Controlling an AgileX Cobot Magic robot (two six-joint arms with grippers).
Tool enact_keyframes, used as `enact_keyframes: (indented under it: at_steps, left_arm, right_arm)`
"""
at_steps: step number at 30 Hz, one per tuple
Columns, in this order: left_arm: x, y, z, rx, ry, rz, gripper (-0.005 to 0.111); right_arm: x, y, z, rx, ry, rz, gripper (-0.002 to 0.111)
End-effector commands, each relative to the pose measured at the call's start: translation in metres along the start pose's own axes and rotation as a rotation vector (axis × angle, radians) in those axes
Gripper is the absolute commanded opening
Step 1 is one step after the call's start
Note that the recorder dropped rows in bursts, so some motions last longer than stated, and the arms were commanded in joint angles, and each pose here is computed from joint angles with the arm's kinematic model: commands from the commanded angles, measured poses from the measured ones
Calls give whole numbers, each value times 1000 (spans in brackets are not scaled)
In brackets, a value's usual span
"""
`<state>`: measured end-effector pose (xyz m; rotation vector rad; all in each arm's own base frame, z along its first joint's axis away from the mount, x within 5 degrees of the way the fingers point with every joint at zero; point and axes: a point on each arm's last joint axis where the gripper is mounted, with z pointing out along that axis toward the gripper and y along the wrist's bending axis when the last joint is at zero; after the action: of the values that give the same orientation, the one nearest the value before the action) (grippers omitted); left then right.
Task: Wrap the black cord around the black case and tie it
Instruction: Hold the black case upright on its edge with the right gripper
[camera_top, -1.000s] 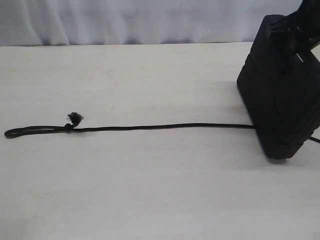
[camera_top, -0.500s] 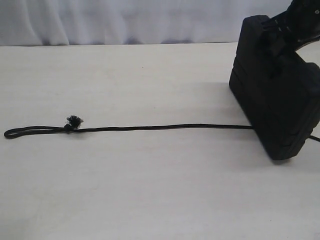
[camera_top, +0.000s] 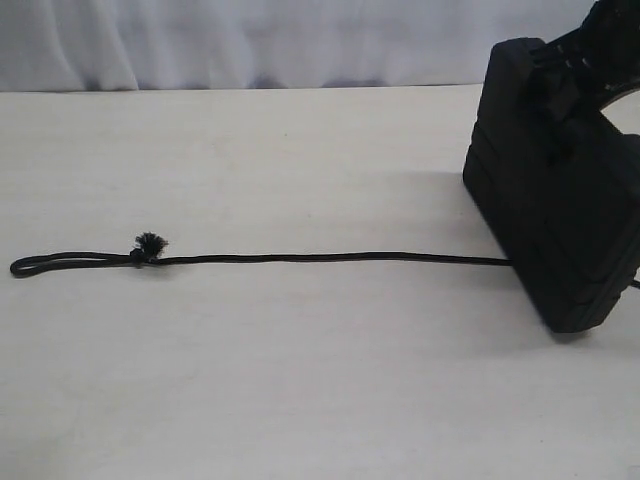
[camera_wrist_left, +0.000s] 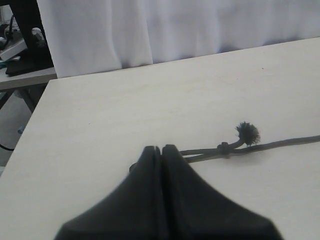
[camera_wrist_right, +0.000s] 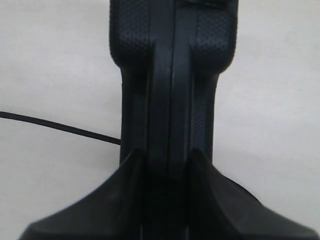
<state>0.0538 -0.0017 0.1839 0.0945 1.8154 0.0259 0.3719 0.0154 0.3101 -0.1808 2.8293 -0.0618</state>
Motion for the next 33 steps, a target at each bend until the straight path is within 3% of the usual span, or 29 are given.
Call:
enact_keyframes:
  at_steps: [1, 20, 33]
  left_arm:
    - [0, -1, 0, 11, -10, -1, 0]
    - [0, -1, 0, 10, -12, 1, 0]
    - [0, -1, 0, 11, -10, -1, 0]
  right_arm:
    - [2, -1, -13, 0, -38, 8, 4]
    - [-2, 12, -39, -146, -188, 37, 4]
    - [-5, 66, -27, -210, -270, 7, 4]
